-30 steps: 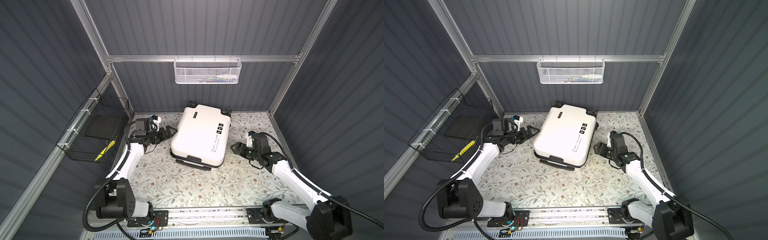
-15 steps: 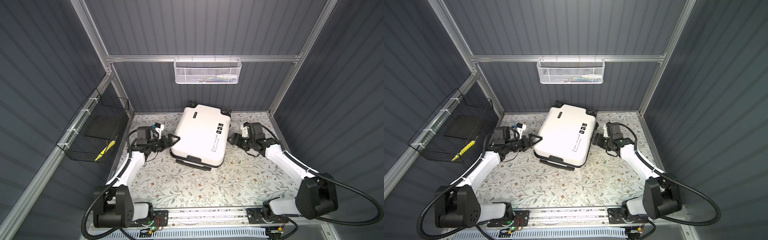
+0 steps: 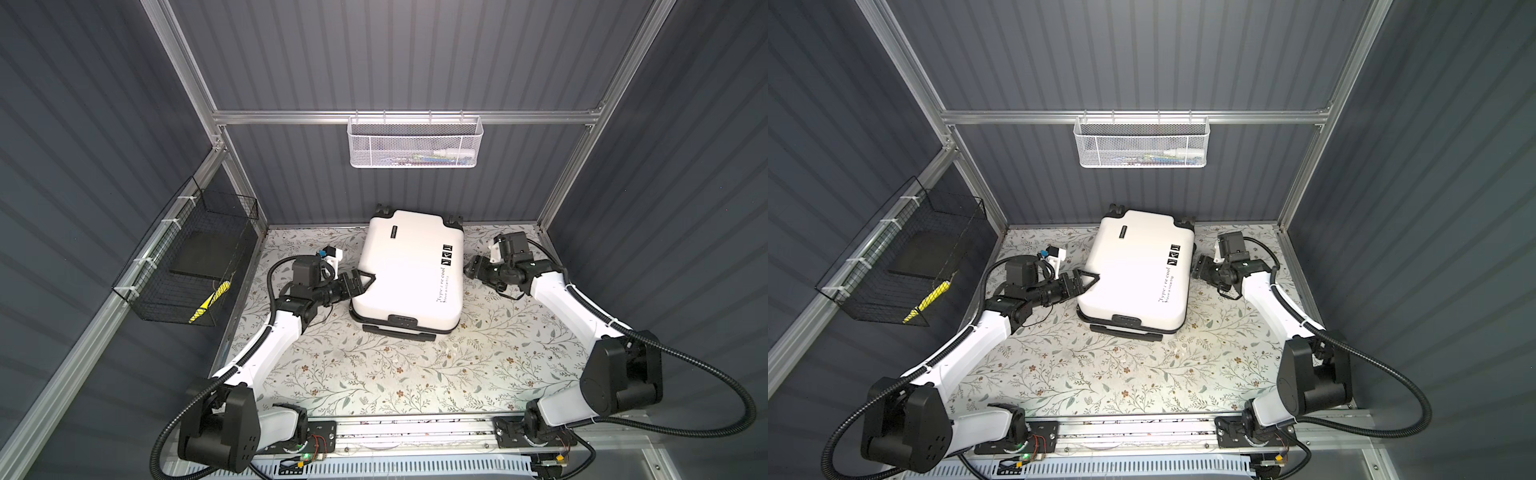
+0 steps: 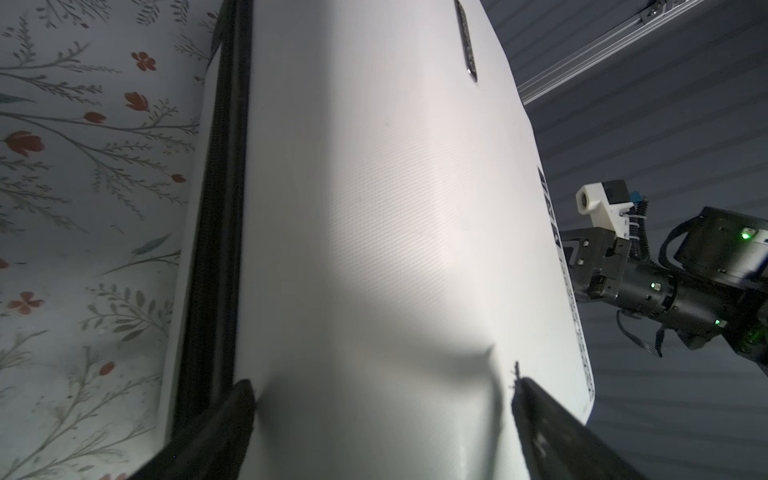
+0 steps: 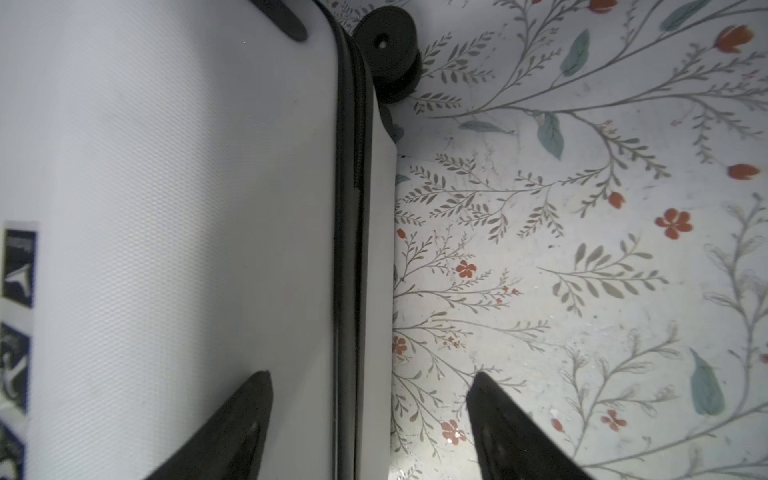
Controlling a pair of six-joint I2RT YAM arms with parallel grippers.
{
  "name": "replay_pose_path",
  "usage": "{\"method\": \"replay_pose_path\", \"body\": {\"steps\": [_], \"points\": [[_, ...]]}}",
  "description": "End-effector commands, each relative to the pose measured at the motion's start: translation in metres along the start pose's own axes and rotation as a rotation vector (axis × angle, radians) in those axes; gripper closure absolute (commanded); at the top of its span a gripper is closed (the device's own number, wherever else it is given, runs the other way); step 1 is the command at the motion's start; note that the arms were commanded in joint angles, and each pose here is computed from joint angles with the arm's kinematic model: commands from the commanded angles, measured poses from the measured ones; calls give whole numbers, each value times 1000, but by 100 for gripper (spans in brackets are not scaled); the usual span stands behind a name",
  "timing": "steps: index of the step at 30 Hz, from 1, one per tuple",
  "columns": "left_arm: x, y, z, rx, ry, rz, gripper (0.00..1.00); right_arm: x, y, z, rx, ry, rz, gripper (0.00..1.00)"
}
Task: Pack the luggage
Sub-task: 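Push the suitcase sides with both grippers to straighten and center it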
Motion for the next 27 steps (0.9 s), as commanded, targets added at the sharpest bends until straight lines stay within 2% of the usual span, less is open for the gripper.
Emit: {"method": "replay_pose_path", "body": {"steps": [1, 10, 16, 23, 27], "points": [[-30, 7, 12, 78, 5, 138, 3, 14, -13, -9, -11, -32, -113, 23], [-42, -32, 9, -14, 157, -35, 0, -14, -67, -12, -137, 38, -104, 22], [-38, -58, 23, -58, 246, -126, 0, -14, -91, 19, -154, 51, -181, 20], [-11, -73, 47, -125, 307, -274, 0, -16, -117, 60, -182, 70, -280, 19], [6, -66, 61, -162, 337, -266, 0, -16, -127, 76, -189, 74, -323, 19]]}}
Point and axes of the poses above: each gripper's point midway between its finger pads, its own y axis out along the fingers, its own x axis along the line the jaws close on, z = x × y, the point moved 9 cm from there along -y, back along the fingers, and after that the axes turned 2 degrees about -y, right-handed, at the moved point
